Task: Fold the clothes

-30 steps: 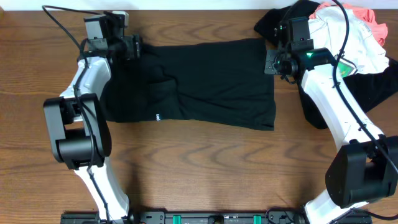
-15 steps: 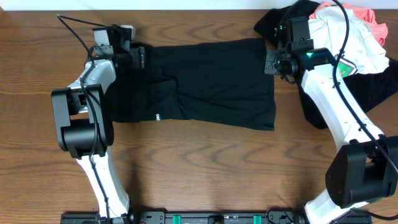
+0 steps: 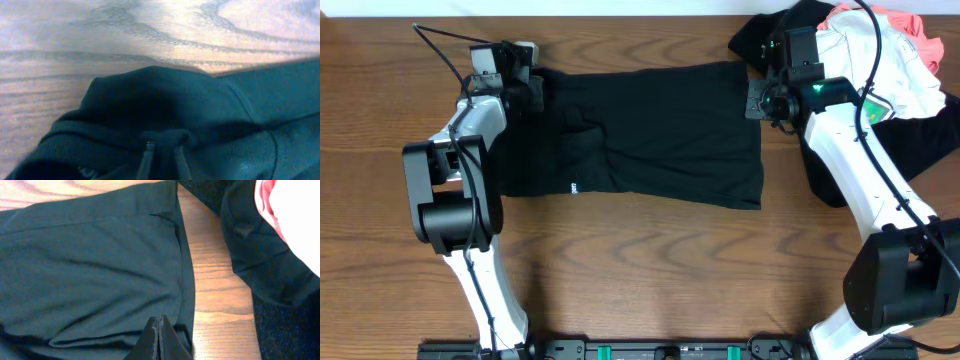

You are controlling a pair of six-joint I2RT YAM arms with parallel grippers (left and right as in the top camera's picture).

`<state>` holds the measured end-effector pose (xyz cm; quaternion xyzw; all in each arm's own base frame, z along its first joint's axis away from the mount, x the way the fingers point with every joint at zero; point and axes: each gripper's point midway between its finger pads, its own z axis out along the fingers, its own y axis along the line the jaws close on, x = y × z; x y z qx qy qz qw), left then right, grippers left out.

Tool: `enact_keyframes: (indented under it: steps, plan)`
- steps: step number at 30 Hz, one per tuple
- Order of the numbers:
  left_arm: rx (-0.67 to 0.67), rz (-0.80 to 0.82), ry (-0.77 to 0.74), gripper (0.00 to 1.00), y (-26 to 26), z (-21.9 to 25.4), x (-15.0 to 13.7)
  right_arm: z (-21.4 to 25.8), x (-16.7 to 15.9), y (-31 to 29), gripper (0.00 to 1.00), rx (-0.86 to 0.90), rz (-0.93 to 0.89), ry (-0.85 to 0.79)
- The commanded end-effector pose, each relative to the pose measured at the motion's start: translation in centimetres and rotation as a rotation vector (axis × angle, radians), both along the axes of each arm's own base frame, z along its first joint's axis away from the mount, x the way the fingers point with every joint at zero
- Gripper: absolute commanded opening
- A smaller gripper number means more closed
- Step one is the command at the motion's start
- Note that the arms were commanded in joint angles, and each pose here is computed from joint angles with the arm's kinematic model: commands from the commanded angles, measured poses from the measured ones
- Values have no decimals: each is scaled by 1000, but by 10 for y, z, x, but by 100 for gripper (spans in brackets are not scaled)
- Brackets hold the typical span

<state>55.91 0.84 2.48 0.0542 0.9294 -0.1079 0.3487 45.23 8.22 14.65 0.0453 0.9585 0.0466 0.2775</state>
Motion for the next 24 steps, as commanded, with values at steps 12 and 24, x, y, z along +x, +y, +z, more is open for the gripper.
enact_keyframes:
  steps: [12,24]
  plan:
    - [1,-9,-63,6,-2,71,-6,3,-1,9,1,-2,21,-9]
    - [-19,-6,140,6,-8,78,-62,3,-1,10,1,-2,21,-9]
